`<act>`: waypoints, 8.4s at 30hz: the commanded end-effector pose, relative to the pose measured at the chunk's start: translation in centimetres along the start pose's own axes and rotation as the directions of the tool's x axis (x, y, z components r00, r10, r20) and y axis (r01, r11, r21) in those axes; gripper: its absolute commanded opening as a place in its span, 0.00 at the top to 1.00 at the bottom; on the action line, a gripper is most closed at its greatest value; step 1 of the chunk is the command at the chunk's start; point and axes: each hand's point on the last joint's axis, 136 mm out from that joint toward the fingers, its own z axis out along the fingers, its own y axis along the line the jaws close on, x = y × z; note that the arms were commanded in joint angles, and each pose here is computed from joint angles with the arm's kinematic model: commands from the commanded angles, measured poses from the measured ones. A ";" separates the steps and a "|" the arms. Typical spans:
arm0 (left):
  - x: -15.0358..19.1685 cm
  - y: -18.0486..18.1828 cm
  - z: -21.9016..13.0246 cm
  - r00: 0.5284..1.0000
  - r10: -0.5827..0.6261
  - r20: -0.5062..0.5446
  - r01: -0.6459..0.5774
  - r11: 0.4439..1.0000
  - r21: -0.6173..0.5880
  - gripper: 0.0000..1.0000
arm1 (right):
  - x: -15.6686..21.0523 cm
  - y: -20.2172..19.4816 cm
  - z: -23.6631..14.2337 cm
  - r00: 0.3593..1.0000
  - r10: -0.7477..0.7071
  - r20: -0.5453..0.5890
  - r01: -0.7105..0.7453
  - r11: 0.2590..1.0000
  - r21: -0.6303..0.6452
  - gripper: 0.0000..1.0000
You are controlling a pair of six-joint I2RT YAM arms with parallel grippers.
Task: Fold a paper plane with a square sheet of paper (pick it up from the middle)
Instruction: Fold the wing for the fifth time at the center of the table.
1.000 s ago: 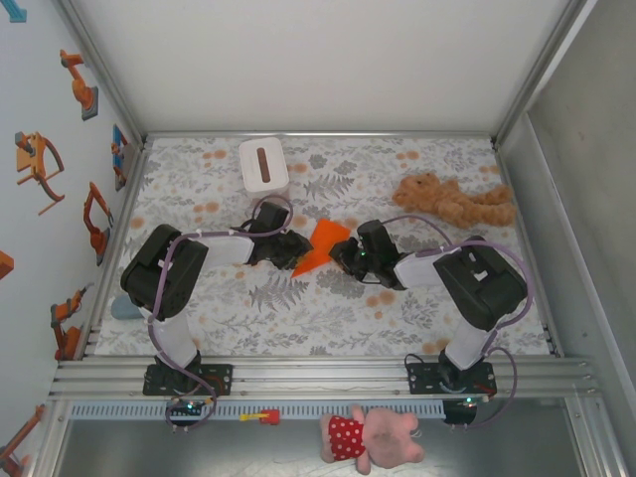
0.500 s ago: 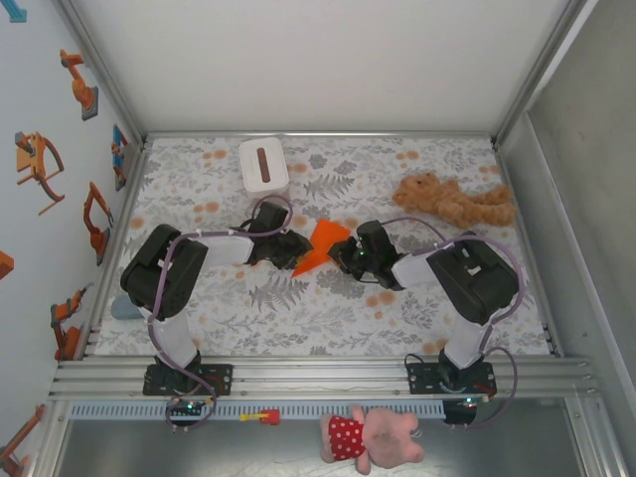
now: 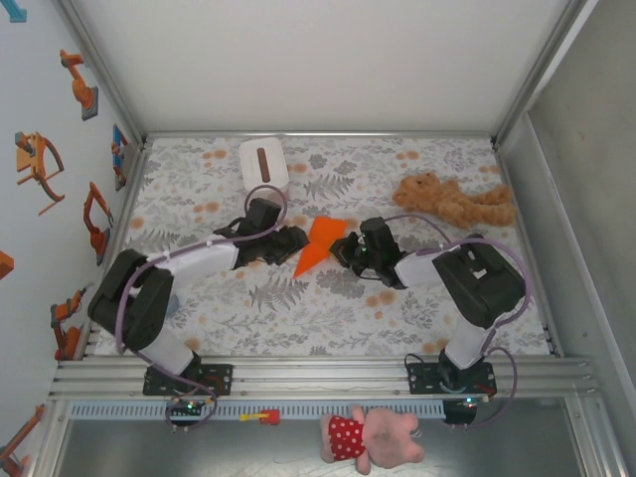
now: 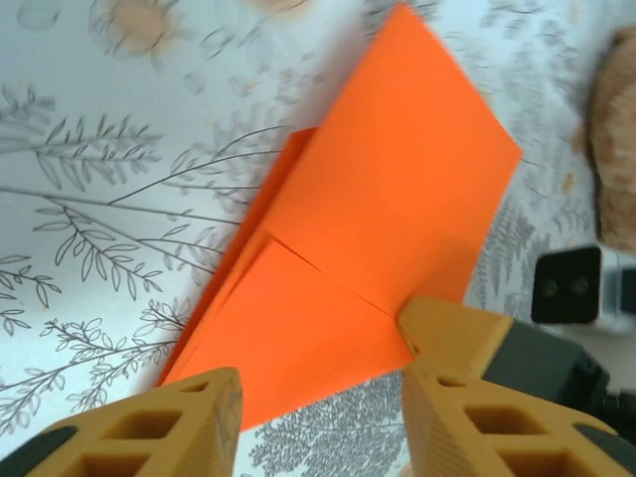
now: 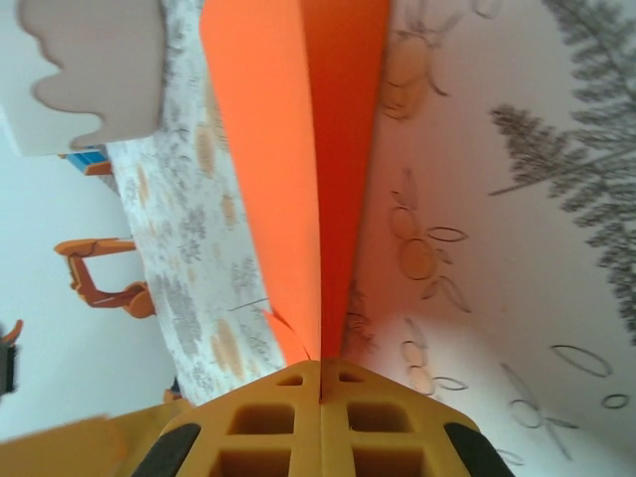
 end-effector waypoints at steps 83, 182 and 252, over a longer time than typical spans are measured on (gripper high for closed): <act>6.3 -2.6 6.5 0.522 0.846 0.108 -0.852 0.522 0.026 0.84 | -5.3 -1.3 -9.9 0.984 -0.061 0.167 0.017 0.966 0.256 0.55; 8.8 -4.1 8.5 0.776 0.548 -0.312 -0.420 0.818 0.393 0.87 | -4.7 -8.0 -4.2 0.934 -0.317 -0.164 0.356 0.802 0.479 0.43; 9.4 0.8 7.1 0.786 0.550 -0.282 -0.541 0.833 0.117 0.74 | -4.5 -11.3 -3.6 0.952 -0.235 -0.198 0.307 0.751 0.584 0.54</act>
